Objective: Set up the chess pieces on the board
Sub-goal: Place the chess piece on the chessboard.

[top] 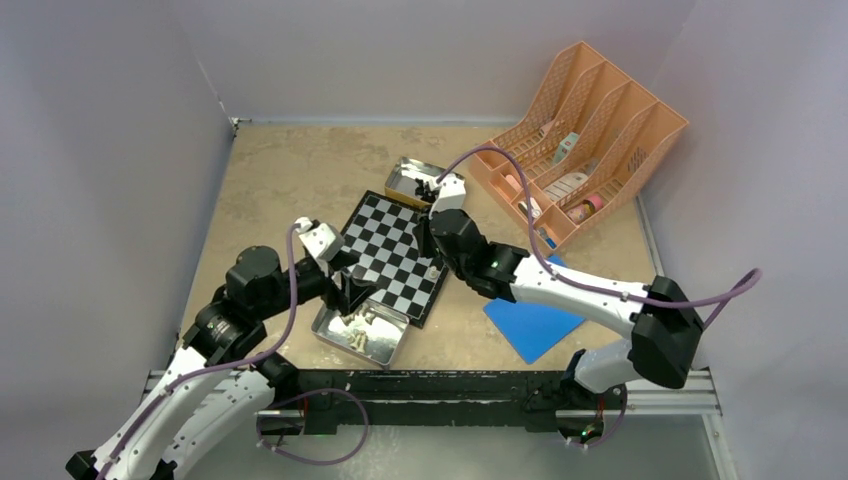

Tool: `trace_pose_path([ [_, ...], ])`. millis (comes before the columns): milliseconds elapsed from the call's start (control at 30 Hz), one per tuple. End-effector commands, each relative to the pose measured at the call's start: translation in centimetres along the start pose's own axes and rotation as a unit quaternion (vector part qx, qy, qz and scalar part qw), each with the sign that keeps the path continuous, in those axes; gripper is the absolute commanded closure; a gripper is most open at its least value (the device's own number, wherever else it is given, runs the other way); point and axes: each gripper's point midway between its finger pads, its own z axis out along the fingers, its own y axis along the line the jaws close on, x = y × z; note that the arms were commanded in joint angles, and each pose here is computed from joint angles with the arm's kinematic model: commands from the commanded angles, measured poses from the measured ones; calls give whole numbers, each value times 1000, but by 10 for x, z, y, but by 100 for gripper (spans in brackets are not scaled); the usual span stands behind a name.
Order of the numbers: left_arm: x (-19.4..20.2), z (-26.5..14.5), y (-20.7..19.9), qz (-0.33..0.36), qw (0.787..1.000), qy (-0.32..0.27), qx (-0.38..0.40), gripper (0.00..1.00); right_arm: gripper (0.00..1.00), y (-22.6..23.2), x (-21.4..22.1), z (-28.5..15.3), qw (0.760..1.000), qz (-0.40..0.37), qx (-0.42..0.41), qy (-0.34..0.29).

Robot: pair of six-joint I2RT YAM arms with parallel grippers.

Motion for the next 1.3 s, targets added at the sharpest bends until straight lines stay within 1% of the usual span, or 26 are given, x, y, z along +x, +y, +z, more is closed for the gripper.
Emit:
trace_pose_path([
  [0,-10,-2,0,-19,1000,-11,-11,29,94,-6,-17,17,999,14,22,-47],
  [133,-21,-6,-1,-34,999,-24,-15,26,94,-14,-12,32,998,14,39,-45],
  [200,-22,-5,-5,-50,998,-30,-8,23,94,-20,-11,38,998,12,48,-46],
  [333,-13,-2,-3,-72,997,-24,-12,22,94,-34,-13,50,997,8,64,-48],
  [433,-8,-8,2,-78,996,-16,-34,17,93,-44,-10,61,997,8,69,-45],
  [500,-6,-13,8,-79,995,-19,-55,16,93,-50,-6,67,996,10,77,-41],
  [667,-12,-23,11,-71,994,-52,-72,16,93,-58,7,78,995,10,96,-20],
  [800,-12,-30,16,-70,992,-59,-90,16,93,-64,23,84,995,11,97,-5],
  [1033,-12,-34,14,-71,992,-66,-86,16,92,-69,39,97,995,11,102,1],
  [1267,-14,-36,13,-70,991,-70,-87,16,92,-88,55,109,991,15,129,15],
])
